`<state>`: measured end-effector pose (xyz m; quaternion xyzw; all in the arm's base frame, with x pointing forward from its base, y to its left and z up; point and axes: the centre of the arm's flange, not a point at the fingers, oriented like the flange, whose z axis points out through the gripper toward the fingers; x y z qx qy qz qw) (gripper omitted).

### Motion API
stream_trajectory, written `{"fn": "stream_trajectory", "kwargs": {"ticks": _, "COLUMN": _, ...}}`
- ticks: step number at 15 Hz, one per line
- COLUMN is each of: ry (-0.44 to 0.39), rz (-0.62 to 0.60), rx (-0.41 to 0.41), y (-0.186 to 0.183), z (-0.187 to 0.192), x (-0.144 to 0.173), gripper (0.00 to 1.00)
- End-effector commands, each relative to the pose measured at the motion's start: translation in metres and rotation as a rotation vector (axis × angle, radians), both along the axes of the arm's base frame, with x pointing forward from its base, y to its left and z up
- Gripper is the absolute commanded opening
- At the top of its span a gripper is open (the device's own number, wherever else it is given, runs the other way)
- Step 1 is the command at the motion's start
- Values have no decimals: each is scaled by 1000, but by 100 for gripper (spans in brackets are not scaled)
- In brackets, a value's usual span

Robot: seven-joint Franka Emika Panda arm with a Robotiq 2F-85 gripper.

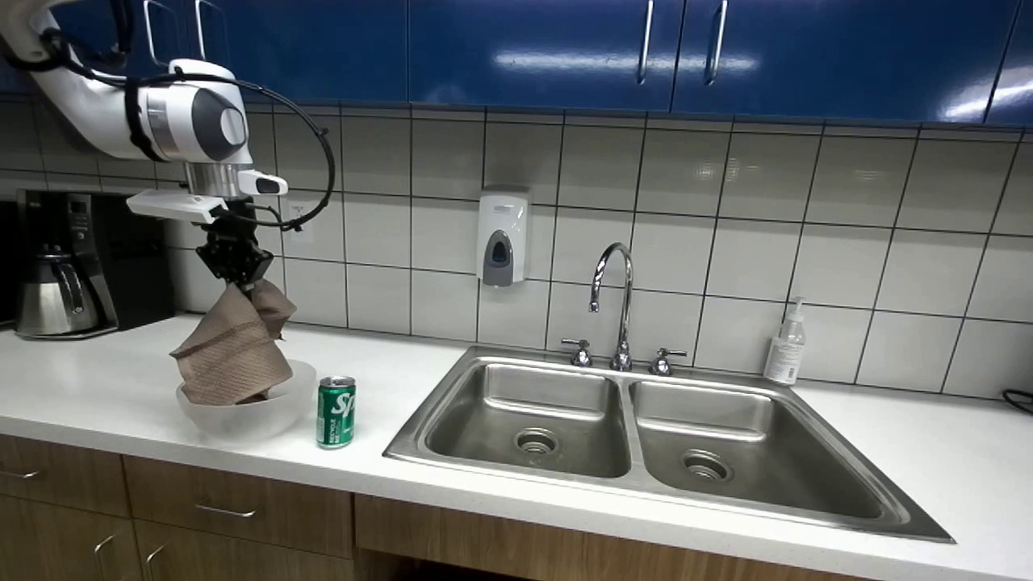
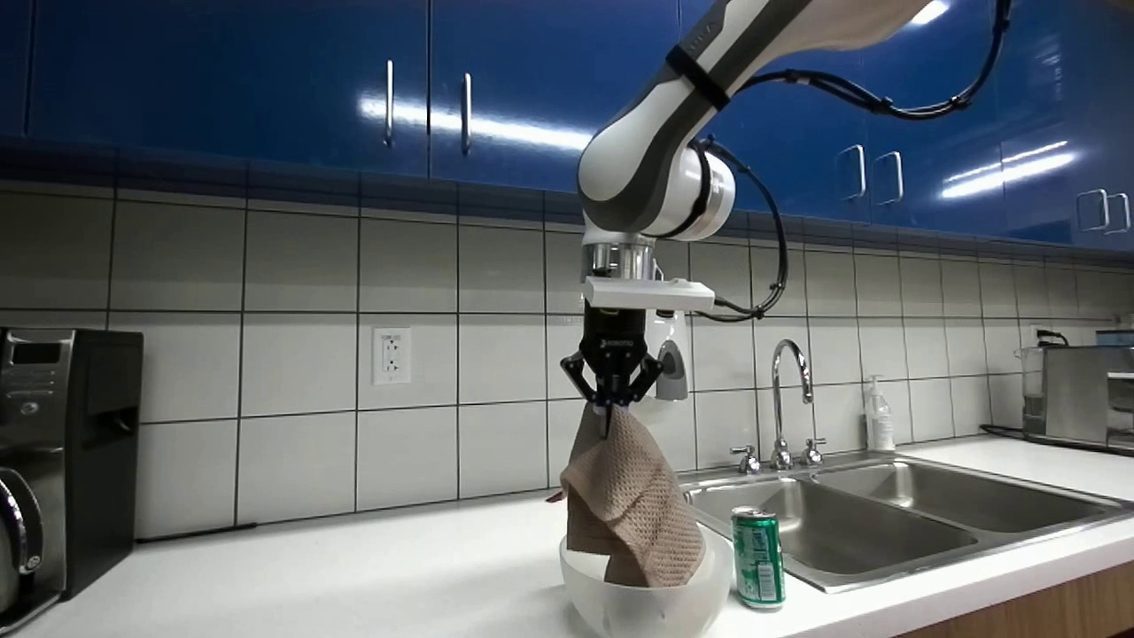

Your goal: Put the towel in the bowl

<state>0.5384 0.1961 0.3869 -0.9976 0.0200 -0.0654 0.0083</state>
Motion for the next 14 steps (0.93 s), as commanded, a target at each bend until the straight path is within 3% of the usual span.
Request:
{"fn": "stream_trajectory", "kwargs": {"ticks": 1, "ry": -8, "rz": -16, "rx": -4, "y": -3, "z": -8, "x": 5, "gripper": 1}}
{"fn": "stream_trajectory", "kwargs": {"ticks": 2, "ry": -4, "rz": -16, "rx": -2, "y": -3, "z": -10, "x": 6, "gripper": 1}}
{"fn": "stream_trajectory", "kwargs": {"ticks": 3, "ry": 3, "rz": -15, "rx": 1, "y": -4, "z": -11, "x": 5, "gripper": 30}}
{"fn": "stream_trajectory", "kwargs": {"ticks": 4, "ry": 8, "rz": -15, "rx": 0, "y": -4, "z": -12, "x": 5, "gripper": 31}}
{"fn": "stream_trajectory", "kwargs": {"ticks": 12, "ry": 46, "rz": 23, "rx": -35, "y": 7, "z": -2, "x": -10, "gripper": 89}}
{"fn": "stream_trajectory", "kwargs": {"ticks": 14, "ry": 59, "rz": 19, "rx": -40, "y": 5, "z": 10, "x": -18, "gripper": 100}}
